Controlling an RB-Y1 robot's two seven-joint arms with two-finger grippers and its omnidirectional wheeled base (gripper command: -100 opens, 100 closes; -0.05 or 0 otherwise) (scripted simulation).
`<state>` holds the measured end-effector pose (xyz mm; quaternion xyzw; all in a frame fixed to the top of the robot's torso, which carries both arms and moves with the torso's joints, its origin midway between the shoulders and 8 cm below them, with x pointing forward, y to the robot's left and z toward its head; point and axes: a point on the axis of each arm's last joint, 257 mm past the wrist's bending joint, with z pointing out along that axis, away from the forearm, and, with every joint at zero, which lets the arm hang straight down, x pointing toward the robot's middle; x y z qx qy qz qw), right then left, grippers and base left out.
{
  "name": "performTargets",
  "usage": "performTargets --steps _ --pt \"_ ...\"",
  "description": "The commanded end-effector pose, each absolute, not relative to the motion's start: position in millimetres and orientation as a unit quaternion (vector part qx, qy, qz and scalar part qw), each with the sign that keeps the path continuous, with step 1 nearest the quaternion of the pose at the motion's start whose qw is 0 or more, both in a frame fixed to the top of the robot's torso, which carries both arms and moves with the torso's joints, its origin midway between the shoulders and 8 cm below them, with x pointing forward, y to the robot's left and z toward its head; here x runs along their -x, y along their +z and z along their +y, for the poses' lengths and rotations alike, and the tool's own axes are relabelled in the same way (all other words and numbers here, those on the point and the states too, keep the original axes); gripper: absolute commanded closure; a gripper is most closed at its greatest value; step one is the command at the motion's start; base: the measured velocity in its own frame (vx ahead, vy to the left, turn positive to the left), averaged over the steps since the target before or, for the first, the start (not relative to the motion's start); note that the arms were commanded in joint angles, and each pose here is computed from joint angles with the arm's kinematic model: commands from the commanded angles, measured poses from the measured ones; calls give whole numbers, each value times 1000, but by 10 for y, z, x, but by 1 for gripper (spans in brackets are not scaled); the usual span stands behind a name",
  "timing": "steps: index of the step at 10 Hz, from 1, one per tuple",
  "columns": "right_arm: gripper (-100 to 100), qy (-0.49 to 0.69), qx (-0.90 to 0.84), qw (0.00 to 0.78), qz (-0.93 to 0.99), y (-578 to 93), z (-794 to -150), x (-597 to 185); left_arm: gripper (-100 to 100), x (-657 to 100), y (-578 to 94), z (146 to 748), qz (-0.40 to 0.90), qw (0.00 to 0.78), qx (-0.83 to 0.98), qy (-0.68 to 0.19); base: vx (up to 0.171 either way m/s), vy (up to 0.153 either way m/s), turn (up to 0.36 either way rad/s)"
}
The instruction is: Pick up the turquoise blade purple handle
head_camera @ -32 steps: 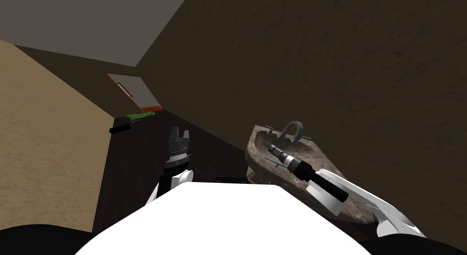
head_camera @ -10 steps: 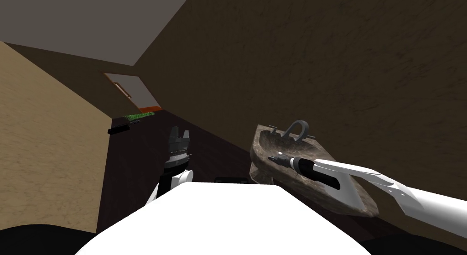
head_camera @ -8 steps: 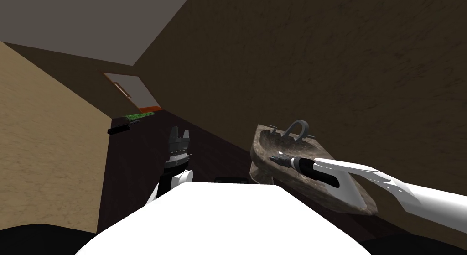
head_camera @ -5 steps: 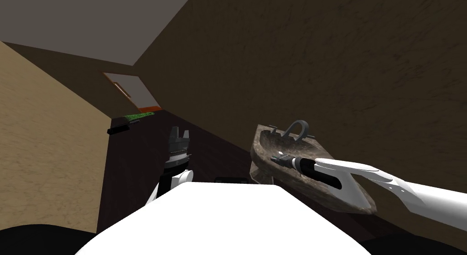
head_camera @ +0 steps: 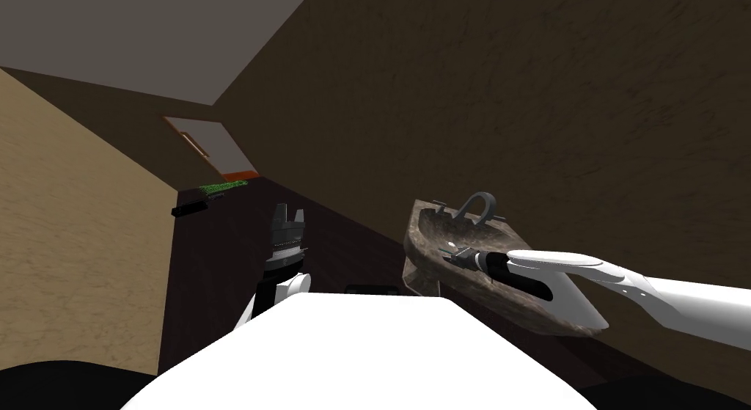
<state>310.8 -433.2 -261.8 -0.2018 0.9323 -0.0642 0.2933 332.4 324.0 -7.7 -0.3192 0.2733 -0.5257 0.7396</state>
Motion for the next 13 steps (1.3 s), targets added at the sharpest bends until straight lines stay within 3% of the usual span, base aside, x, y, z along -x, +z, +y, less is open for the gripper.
performTargets --steps 1,6,7,8,12,13 --pt "-100 -69 208 291 931 -2624 -4350 -3101 0 -3324 -77 3240 273 740 319 -526 -2 5 0" --pt "-100 -104 234 273 927 -2581 -4539 -3085 0 -3324 -77 3241 273 740 319 -526 -11 12 -6" --pt "0 -105 235 273 927 -2580 -4541 -3087 0 -3324 -77 3241 273 740 319 -526 0 0 0" --pt "-100 -106 229 272 929 -2638 -4615 -3046 0 -3324 -77 3241 273 740 319 -526 12 11 89" --pt "-100 -109 220 271 931 -2729 -4724 -2973 0 -3324 -77 3241 273 740 319 -526 24 15 67" --pt "100 -110 220 271 931 -2732 -4729 -2970 0 -3324 -77 3241 273 740 319 -526 0 0 0"
